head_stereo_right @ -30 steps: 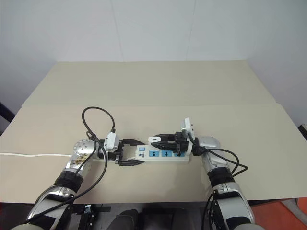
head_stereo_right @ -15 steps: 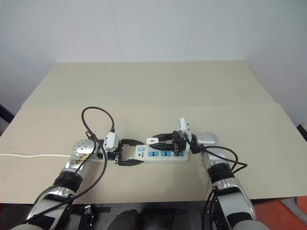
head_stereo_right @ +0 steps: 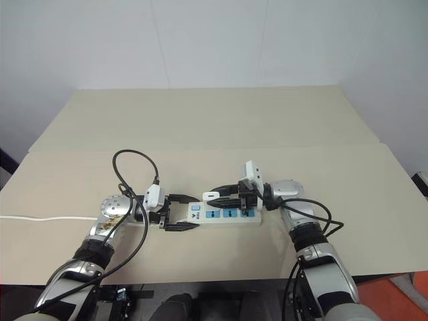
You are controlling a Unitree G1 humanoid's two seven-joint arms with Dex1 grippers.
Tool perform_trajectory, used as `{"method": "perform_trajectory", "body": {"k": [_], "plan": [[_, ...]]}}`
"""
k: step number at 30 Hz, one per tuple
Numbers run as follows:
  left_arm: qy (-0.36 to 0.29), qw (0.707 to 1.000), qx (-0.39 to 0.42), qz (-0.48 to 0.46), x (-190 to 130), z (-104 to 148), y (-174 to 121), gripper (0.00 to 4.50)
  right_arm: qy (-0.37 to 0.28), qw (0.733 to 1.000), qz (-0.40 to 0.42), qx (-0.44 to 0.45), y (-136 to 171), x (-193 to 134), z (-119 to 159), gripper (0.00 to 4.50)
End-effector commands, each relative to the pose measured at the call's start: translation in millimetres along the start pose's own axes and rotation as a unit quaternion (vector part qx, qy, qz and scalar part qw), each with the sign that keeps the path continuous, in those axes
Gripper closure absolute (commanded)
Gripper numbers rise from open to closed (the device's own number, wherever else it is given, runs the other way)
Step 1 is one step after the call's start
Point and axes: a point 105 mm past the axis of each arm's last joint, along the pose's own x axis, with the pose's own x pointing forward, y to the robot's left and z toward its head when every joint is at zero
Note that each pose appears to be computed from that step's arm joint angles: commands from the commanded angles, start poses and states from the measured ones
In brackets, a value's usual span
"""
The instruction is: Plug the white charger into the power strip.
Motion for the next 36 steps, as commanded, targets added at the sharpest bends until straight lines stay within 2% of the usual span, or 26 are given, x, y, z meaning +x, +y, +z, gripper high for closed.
{"method": "perform_trajectory", "body": {"k": [1,2,5,12,19,22,24,26,29,32,36], "plan": [[0.01,1.0,0.006,-0.022,3.1,-2.0,-6.9,1.26,0.046,0.999,-0.027,-0.005,1.0,-13.0,-23.0,3.37],[0.01,1.0,0.006,-0.022,3.1,-2.1,-6.8,1.26,0.045,0.999,-0.025,-0.008,1.5,-13.1,-22.5,3.37],[0.01,1.0,0.007,-0.02,3.4,-2.0,-6.3,1.26,0.028,0.999,-0.022,-0.027,3.7,-13.5,-16.6,2.39],[0.008,1.0,0.007,-0.02,4.8,-1.8,-5.5,1.26,0.033,0.999,-0.022,-0.027,2.7,-16.3,-15.2,0.13],[0.008,1.0,0.007,-0.02,6.1,-1.6,-4.7,1.26,0.027,0.999,-0.005,-0.024,6.4,-20.3,-9.7,0.06],[0.006,1.0,-0.013,-0.006,7.3,-0.7,-0.8,1.26,0.018,0.999,-0.023,-0.033,3.2,-22.0,-2.5,0.06],[0.006,1.0,-0.015,-0.022,6.5,2.8,-2.3,0.54,0.01,0.998,-0.037,-0.053,0.5,-26.2,5.8,0.0],[0.0,1.0,-0.006,-0.027,6.3,5.7,-3.2,0.01,0.007,0.997,-0.045,-0.068,-1.0,-28.9,10.6,0.0],[-0.047,0.999,0.021,0.001,8.9,18.0,3.7,0.01,0.009,0.996,-0.051,-0.079,-1.1,-34.0,15.4,0.0],[-0.061,0.998,0.025,-0.005,6.5,27.8,4.9,0.01,0.009,0.993,-0.069,-0.093,-3.2,-38.2,20.7,0.0],[-0.114,0.993,-0.003,-0.015,-14.1,60.2,7.4,0.01,0.001,0.99,-0.085,-0.111,4.6,-52.0,33.2,0.0]]}}
